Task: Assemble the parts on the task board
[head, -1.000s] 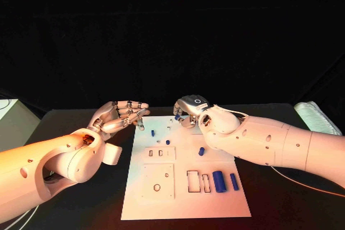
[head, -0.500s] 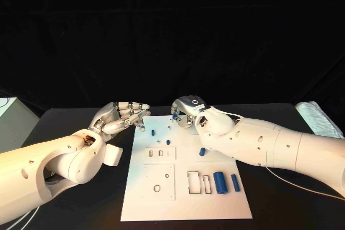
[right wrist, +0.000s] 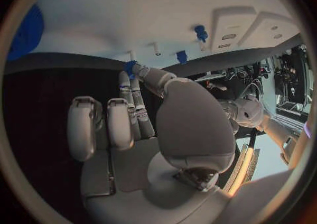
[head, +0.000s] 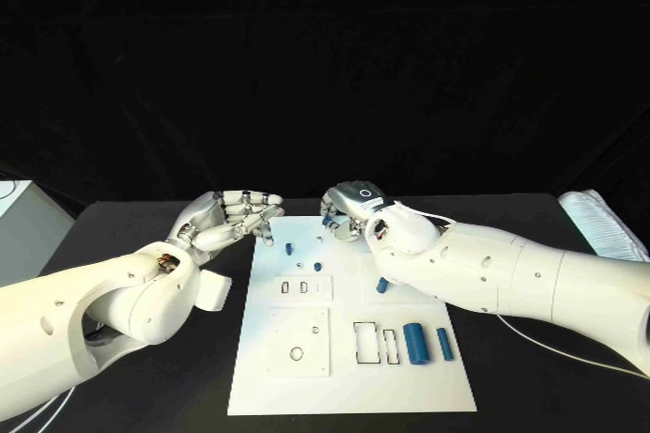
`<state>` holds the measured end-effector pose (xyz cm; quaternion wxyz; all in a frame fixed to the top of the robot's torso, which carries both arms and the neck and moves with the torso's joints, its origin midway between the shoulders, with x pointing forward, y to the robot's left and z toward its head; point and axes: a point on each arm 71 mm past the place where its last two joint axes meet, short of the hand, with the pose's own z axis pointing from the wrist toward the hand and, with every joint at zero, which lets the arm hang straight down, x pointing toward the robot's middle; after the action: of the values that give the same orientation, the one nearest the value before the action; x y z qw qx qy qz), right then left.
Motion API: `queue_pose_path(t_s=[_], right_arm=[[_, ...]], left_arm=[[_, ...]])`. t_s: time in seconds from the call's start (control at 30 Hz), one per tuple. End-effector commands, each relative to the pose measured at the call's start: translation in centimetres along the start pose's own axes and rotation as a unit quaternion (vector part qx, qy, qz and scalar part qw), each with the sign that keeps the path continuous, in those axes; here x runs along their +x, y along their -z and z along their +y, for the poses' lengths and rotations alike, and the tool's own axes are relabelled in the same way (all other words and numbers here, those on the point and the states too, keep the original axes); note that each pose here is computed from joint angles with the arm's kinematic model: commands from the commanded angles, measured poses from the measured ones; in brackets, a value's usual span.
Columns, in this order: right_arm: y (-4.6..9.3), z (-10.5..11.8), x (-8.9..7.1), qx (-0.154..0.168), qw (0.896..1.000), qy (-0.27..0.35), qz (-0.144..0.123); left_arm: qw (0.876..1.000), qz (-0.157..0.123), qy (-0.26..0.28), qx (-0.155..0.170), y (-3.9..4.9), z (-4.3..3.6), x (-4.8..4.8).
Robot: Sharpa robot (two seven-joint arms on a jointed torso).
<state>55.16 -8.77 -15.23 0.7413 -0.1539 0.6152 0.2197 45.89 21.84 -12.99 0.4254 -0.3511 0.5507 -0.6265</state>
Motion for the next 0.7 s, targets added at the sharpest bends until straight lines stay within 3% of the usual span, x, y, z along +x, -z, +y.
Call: queue_pose_path(t_s=[0.03,0.7], right_arm=[[-0.07,0.18,0.05,-0.007,1.0,-0.001,0.001],[-0.57,0.34,0.59,-0.004,1.0,-0.002,0.012]], left_arm=[[1.0,0.009,0.003,0.006,-0.08,-0.22,0.22],[1.0,0.01,0.002,0.008,-0.2,-0.48,0.21]])
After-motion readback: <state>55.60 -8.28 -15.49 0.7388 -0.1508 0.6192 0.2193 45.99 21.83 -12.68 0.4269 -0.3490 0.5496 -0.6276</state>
